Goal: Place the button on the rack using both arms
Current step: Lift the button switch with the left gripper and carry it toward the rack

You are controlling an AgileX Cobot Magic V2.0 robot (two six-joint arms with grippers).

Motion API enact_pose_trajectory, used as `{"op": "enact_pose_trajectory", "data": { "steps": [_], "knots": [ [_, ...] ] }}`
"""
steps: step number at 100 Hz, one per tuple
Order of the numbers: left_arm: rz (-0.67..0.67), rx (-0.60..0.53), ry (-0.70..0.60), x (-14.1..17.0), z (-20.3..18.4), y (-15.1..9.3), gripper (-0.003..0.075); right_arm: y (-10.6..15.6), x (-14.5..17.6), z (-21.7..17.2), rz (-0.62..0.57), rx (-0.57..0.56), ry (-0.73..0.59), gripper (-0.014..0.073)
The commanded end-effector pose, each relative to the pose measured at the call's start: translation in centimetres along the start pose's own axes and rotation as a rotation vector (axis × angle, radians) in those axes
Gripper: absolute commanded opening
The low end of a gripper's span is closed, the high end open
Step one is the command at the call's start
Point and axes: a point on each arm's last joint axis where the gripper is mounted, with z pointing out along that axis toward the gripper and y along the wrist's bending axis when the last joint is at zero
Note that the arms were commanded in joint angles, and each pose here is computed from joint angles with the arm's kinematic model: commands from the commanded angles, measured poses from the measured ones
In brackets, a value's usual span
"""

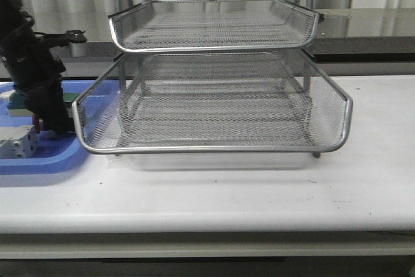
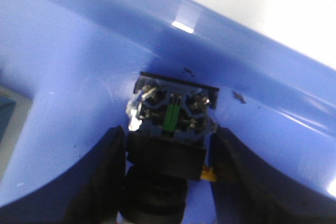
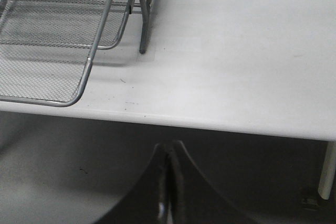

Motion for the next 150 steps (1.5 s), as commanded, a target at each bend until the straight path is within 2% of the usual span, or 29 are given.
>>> {"op": "enact_pose_trajectory", "data": {
  "steps": [1, 13, 20, 52, 82, 105, 125, 150],
  "knots": [
    [0.033, -0.057, -0.071, -1.9, -4.7, -0.2, 0.0033, 0.1, -1.3, -0.7, -0.008, -0.004, -0.092, -0.0068],
    [0.061, -0.007, -0.058, -2.5, -6.7, -0.6, -0.0001, 0.1, -1.3, -0.7, -0.008, -0.004, -0.092, -0.0068],
    [0.045, -0.044, -0.078, -3.0, -8.0, -0.4, -0.0020, 0.1, -1.3, -0.7, -0.008, -0.004, -0.091, -0.0068],
    [0.077, -0.155, -0.117, -3.8, -13.5, -1.8, -0.0020, 0.1, -1.3, -0.7, -0.008, -0.004, -0.092, -0.0068],
    [0.055, -0.226, -0.144, -3.6, -18.2, -4.4, -0.0020, 0.1, -1.3, -0.7, -0.008, -0.004, -0.092, -0.0068],
    [0.059, -0.237, -0.151, -2.4, -21.1, -7.9, -0.0020, 0.1, -1.3, -0.7, -0.008, -0.004, -0.092, -0.0068],
    [0.098, -0.211, -0.151, -1.9, -22.2, -12.3, -0.0020, 0.1, -1.3, -0.7, -0.008, -0.004, -0.092, -0.0068],
    [0.241, -0.109, -0.187, -4.6, -21.2, -18.4, -0.0020, 0.1, -1.3, -0.7, -0.008, -0.004, -0.092, -0.0068]
  ]
}}
